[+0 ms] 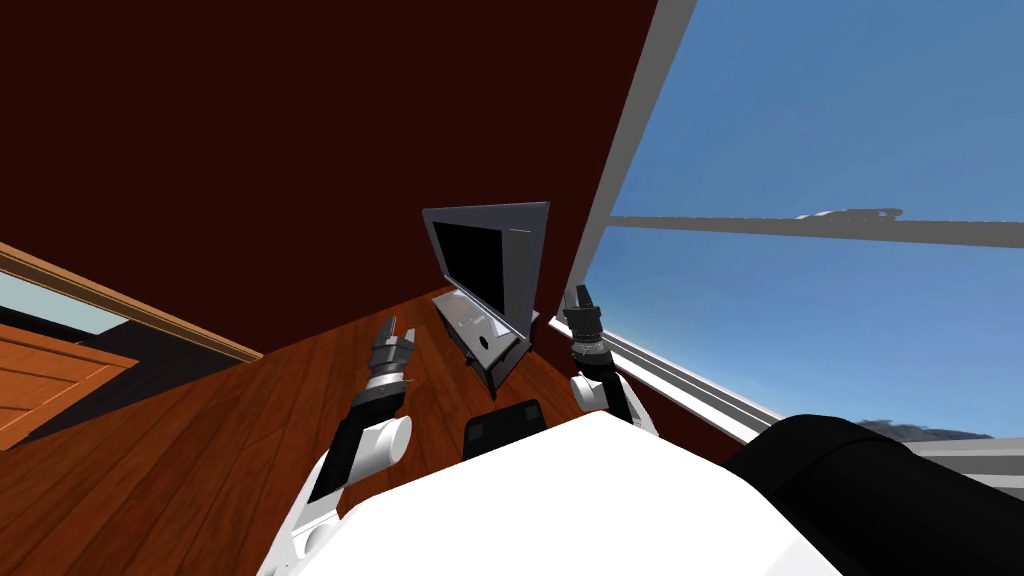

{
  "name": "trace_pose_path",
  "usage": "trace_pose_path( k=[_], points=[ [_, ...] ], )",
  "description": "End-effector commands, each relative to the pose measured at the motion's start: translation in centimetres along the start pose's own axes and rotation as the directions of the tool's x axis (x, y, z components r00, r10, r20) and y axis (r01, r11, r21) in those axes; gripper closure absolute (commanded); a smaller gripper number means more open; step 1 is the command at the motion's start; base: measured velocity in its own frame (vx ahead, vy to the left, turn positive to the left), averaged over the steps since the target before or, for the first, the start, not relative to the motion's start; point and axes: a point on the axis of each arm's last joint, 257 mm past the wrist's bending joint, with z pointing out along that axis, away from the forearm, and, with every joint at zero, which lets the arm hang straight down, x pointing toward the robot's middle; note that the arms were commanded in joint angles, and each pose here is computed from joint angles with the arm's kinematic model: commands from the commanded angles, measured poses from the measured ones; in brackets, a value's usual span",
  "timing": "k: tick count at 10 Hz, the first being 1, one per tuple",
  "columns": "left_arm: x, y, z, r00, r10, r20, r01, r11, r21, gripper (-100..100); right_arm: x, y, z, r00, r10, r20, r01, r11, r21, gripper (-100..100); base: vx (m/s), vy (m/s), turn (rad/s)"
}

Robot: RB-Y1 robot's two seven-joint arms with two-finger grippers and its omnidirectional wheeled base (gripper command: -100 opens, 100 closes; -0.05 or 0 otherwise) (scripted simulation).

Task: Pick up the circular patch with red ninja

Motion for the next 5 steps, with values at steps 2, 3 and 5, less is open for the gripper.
trace_pose_path(
  k=[2,3,5],
  points=[
    [-0.5,3.4,0.7,1.000,0.028,0.004,-0.028,0.996,-0.086,-100,0.0,0.0,0.0,1.000,0.000,0.000,0.000,1.000,0.000,0,-0.013,-0.062,-0.027],
    [-0.7,5.0,1.1,0.999,0.045,0.003,-0.044,0.991,-0.130,-100,0.0,0.0,0.0,1.000,0.000,0.000,0.000,1.000,0.000,0,-0.015,-0.051,-0.030],
    [-0.9,7.8,1.2,0.998,0.061,0.000,-0.060,0.978,-0.198,-100,0.0,0.0,0.0,1.000,0.000,0.000,0.000,1.000,0.000,0,-0.015,-0.043,-0.026]
  ],
)
